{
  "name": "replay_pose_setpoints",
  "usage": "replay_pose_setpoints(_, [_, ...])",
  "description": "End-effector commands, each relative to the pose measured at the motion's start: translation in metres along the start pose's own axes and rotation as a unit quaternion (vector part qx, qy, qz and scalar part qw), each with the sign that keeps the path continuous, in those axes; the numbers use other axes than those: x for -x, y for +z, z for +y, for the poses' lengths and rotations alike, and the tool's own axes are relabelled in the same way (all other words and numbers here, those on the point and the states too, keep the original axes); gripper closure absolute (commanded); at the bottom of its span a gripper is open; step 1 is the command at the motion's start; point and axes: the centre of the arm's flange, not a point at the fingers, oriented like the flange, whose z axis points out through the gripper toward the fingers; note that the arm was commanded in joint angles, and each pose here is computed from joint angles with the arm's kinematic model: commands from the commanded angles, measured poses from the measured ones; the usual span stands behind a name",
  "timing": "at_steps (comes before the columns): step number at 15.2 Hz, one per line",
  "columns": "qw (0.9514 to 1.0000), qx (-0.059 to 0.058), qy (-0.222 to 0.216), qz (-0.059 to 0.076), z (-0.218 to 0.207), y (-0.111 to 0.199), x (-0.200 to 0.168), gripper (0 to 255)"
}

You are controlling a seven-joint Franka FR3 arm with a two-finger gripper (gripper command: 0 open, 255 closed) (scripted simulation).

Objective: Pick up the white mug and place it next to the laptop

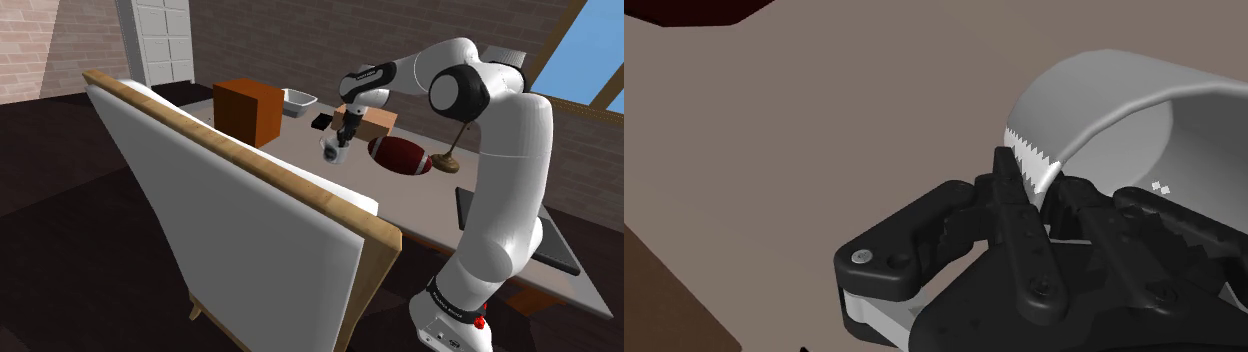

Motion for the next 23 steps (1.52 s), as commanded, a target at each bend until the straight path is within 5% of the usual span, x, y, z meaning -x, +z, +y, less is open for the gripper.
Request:
replay_pose_setpoints(1, [1.0, 0.0, 0.0, 0.0, -0.002, -0.011, -0.001, 255])
replay_pose_setpoints(23, [1.0, 0.0, 0.0, 0.0, -0.008, -0.126, -0.008, 255])
